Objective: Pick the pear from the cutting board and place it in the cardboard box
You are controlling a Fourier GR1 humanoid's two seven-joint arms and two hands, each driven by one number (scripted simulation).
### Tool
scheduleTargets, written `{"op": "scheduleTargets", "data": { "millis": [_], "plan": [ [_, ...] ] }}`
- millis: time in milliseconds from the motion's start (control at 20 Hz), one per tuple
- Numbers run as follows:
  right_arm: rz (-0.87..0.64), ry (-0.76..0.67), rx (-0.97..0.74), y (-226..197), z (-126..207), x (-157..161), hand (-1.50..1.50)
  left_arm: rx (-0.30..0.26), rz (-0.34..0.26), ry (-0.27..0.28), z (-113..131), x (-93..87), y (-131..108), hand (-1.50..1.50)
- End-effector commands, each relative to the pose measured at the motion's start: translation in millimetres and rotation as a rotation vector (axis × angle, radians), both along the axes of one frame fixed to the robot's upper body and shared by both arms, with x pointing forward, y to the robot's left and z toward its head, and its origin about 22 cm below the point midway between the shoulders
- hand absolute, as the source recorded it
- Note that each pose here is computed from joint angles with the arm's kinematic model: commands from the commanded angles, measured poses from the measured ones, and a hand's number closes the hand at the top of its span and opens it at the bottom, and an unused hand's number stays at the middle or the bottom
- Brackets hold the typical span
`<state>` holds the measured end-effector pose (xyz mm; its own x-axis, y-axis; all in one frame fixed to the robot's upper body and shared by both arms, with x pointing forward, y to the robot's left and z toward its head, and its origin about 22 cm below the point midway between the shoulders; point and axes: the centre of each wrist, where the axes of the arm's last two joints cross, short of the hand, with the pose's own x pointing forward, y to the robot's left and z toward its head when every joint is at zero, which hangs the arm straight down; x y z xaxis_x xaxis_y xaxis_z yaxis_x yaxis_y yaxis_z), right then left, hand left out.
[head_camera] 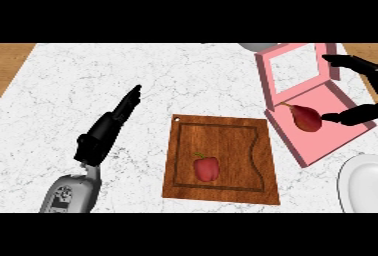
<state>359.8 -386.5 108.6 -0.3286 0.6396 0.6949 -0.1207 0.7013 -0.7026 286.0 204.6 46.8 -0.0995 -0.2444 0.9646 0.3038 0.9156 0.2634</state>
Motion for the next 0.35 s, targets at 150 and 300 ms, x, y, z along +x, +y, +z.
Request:
{"op": "scheduleTargets", "data": {
  "millis": [150, 300],
  "plan": [
    [-0.049, -0.047, 0.441, -29, 4, 9, -1.50, 0.008, 0.005, 0.010, -10, -2.0, -3, 0.00],
    [-0.072, -0.055, 0.556, -74, 20, -2, -1.50, 0.013, 0.003, 0.014, 0, -2.9, 15, 0.00]
  ]
}}
